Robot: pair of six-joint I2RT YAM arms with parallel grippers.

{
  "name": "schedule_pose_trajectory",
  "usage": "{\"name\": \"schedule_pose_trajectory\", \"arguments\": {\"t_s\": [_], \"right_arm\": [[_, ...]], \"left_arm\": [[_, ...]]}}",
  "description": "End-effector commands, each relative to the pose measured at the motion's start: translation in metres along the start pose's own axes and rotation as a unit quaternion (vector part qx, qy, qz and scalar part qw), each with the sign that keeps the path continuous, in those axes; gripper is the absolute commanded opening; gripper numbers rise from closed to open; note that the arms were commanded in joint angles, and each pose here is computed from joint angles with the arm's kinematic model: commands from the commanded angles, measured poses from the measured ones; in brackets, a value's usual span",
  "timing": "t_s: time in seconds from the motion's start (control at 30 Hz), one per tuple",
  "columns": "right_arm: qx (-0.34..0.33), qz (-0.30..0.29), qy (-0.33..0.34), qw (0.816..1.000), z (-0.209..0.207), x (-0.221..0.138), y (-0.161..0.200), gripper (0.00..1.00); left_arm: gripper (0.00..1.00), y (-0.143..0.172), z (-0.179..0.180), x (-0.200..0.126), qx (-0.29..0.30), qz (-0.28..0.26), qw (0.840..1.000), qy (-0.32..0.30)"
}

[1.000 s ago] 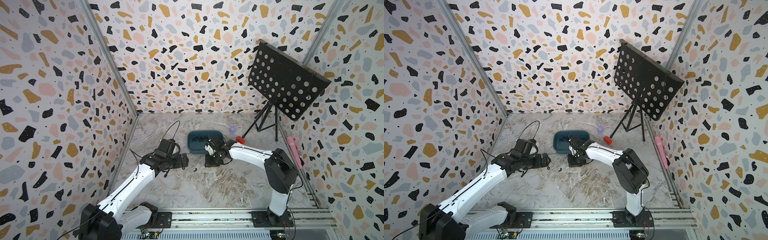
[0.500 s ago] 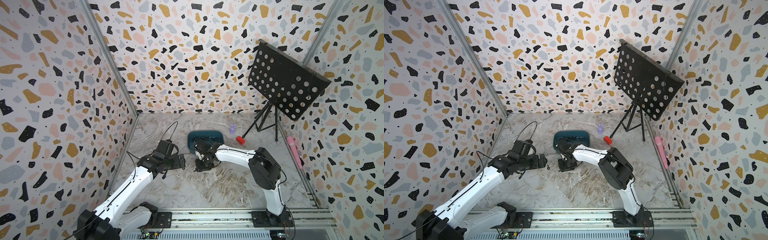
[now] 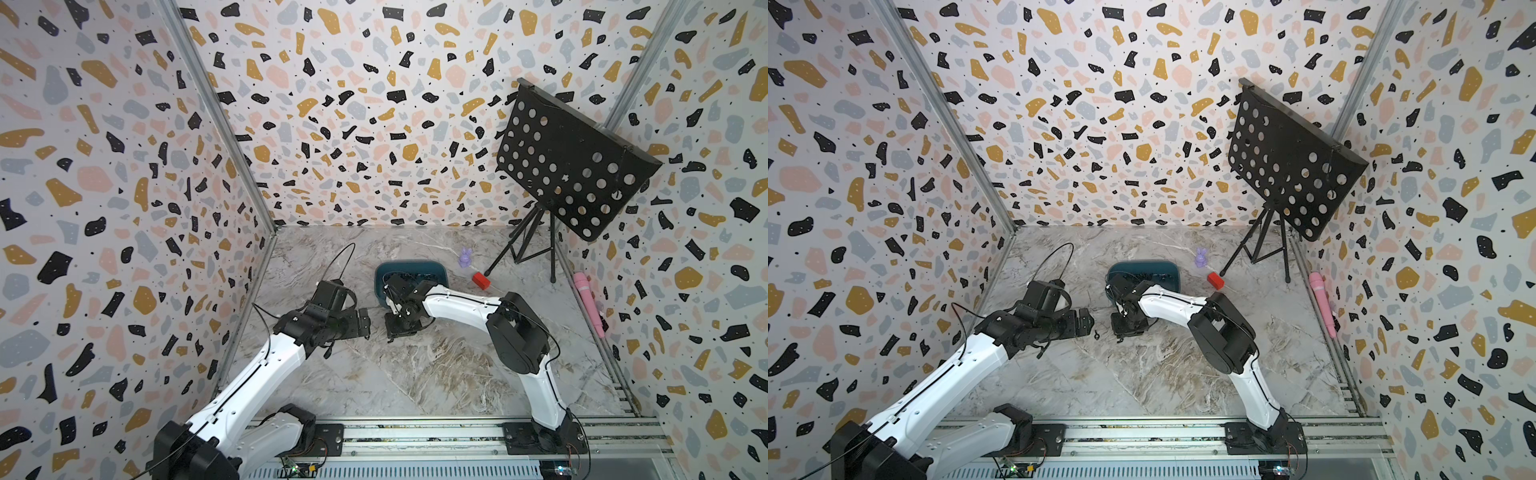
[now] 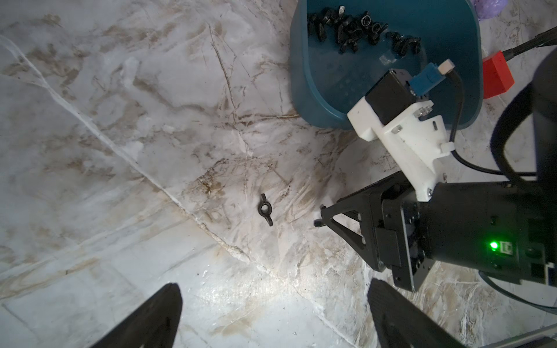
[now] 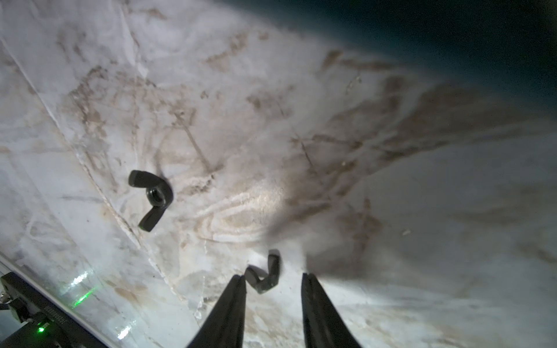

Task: Take out the wing nut from the storage box
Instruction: Pick up the wing nut from the center of the board.

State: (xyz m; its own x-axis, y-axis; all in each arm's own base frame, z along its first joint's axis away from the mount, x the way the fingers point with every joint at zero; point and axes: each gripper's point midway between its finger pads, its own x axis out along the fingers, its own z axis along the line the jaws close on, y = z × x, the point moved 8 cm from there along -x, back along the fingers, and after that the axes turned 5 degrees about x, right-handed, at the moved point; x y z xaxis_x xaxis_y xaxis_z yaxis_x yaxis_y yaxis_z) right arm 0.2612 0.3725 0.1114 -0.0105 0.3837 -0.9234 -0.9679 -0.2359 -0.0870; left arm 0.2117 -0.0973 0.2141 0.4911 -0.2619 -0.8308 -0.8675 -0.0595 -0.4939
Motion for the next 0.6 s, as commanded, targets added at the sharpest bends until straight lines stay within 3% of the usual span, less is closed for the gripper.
{"name": "schedule_pose_trajectory", "arguments": {"t_s": [0.0, 0.57], "right_arm": [[0.007, 0.013, 0.007, 1.0, 0.003, -0.004, 0.003, 0.36], [-0.01, 0.034, 0.079, 0.996, -0.002, 0.002, 0.02, 0.31]], "left_arm": [[1.0, -0.002, 0.0, -0.005, 0.002, -0.01, 1.0, 0.0], [1.0, -0.003, 0.008, -0.011, -0.004, -0.023, 0.999, -0.04]]}}
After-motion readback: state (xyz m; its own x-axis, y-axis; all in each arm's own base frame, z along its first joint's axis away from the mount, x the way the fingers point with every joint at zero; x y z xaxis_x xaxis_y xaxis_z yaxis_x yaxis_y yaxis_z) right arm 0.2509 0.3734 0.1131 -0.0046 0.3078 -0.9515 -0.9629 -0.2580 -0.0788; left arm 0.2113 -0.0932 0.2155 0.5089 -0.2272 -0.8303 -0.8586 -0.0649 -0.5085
